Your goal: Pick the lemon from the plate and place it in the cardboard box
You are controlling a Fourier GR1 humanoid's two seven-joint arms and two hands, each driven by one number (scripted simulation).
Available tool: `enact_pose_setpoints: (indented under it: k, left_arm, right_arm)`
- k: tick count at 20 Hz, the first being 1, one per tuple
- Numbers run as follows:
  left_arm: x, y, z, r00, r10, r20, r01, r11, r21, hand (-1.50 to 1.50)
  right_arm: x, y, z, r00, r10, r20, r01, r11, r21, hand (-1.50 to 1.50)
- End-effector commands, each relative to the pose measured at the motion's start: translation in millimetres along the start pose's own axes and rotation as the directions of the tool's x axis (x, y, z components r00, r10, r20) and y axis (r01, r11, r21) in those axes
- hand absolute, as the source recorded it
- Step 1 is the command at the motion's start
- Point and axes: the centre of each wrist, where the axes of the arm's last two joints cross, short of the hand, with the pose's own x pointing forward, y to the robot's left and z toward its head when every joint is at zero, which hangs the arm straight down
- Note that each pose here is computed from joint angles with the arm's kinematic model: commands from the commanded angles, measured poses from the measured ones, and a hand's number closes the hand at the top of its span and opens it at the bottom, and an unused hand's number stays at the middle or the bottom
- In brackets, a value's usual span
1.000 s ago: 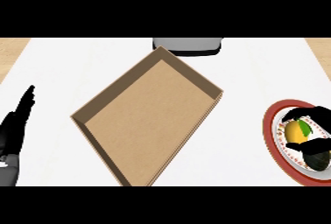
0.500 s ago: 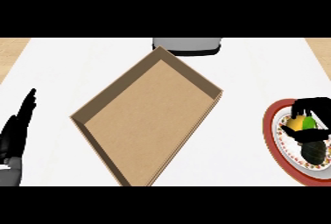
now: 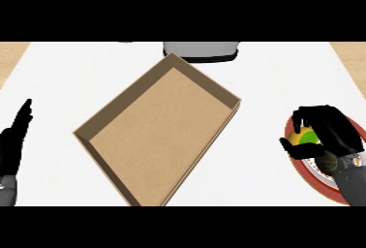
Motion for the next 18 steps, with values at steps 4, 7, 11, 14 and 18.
enact_pose_setpoints:
  k: [4,7,11,14,18]
  left_arm:
    - [-5.1,3.2,10.4,1.000,0.002,-0.017,-0.002,1.000,0.004,0.00]
    - [6.2,15.5,-9.4,1.000,0.012,0.000,-0.012,1.000,0.002,0.00]
    - [7.5,-5.2,-4.6,1.000,0.006,0.022,-0.006,1.000,-0.009,0.00]
    - [-3.4,-14.6,3.5,1.000,0.003,0.018,-0.003,1.000,-0.012,0.00]
    - [17.0,-3.0,-5.9,0.999,0.003,0.042,-0.002,1.000,-0.028,0.00]
  right_arm:
    - [78.3,-48.6,29.3,0.991,0.013,0.130,0.023,0.962,-0.273,1.50]
    - [101.9,-95.0,34.3,0.978,0.022,0.207,0.039,0.957,-0.288,1.50]
    - [149.8,-94.3,27.0,0.962,-0.049,0.269,0.120,0.960,-0.253,1.50]
    - [170.7,-100.1,6.5,0.948,-0.145,0.283,0.208,0.956,-0.207,1.50]
    - [228.2,-111.3,-0.6,0.928,-0.249,0.278,0.305,0.935,-0.180,1.50]
